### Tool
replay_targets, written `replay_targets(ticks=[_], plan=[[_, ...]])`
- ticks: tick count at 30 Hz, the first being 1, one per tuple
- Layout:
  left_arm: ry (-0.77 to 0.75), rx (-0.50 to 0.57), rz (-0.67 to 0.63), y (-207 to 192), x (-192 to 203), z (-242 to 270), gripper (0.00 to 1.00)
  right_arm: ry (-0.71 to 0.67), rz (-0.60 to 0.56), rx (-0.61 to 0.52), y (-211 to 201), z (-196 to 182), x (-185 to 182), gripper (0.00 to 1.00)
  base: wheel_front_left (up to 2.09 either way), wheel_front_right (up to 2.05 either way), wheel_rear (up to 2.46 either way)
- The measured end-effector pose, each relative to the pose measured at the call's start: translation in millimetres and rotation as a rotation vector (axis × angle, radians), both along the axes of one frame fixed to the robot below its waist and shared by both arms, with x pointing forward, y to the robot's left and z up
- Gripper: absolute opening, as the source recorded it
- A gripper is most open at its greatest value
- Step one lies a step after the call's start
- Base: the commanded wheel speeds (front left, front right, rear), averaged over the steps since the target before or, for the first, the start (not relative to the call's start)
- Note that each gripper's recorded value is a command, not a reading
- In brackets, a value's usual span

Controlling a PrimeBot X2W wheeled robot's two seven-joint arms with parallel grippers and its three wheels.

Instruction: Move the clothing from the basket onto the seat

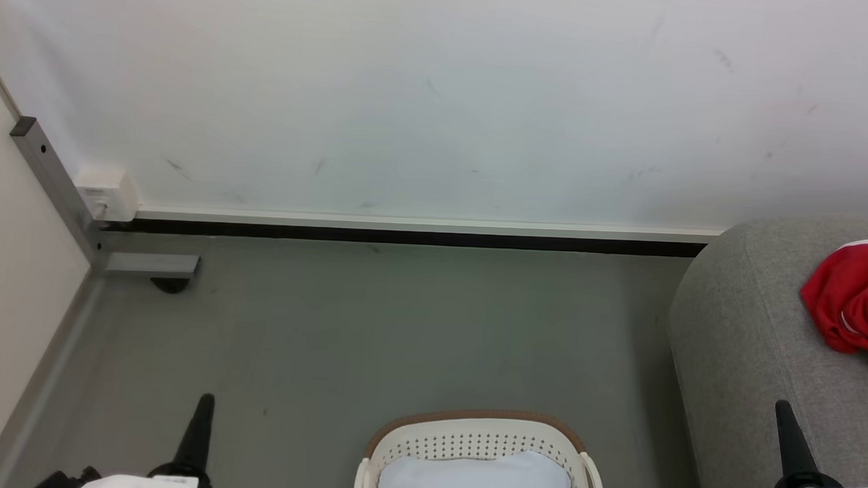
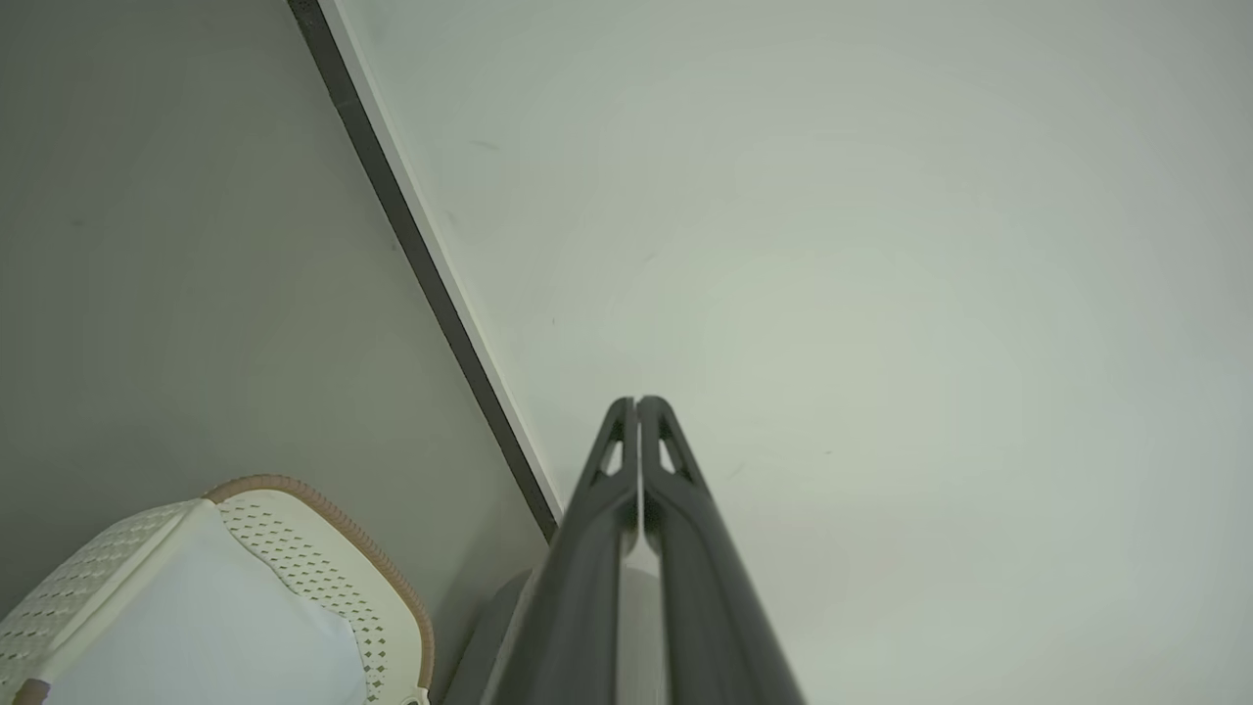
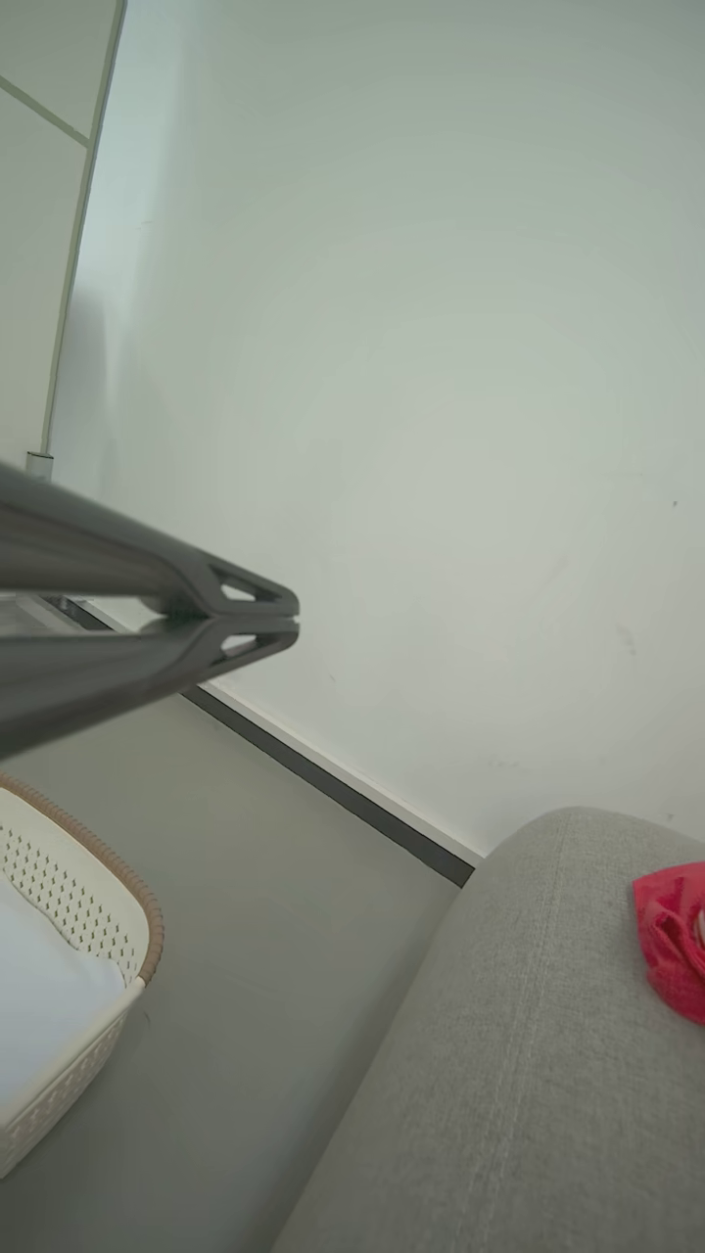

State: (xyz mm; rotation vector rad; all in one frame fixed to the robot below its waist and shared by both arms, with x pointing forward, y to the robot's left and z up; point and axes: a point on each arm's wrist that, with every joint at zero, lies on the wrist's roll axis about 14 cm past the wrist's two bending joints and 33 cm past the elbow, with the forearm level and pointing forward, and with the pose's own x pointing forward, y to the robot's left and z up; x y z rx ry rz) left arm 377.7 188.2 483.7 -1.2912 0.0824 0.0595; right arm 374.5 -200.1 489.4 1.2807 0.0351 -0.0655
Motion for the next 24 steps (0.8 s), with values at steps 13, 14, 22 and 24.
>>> replay_targets(ticks=[13, 14, 22, 24], plan=[[-0.026, -0.099, 0.006, 3, 4, 7, 0.00, -0.015, 0.003, 0.105, 0, 4, 3, 0.00, 0.00, 0.00, 0.00], [-0.029, -0.109, 0.005, 3, 4, 7, 0.00, -0.016, 0.004, 0.114, 0, 4, 4, 0.00, 0.00, 0.00, 0.00], [-0.043, -0.164, 0.007, 5, 6, 11, 0.00, -0.033, 0.009, 0.175, 1, 9, 8, 0.00, 0.00, 0.00, 0.00], [-0.048, -0.184, 0.008, 6, 7, 12, 0.00, -0.036, 0.011, 0.190, 1, 10, 9, 0.00, 0.00, 0.00, 0.00]])
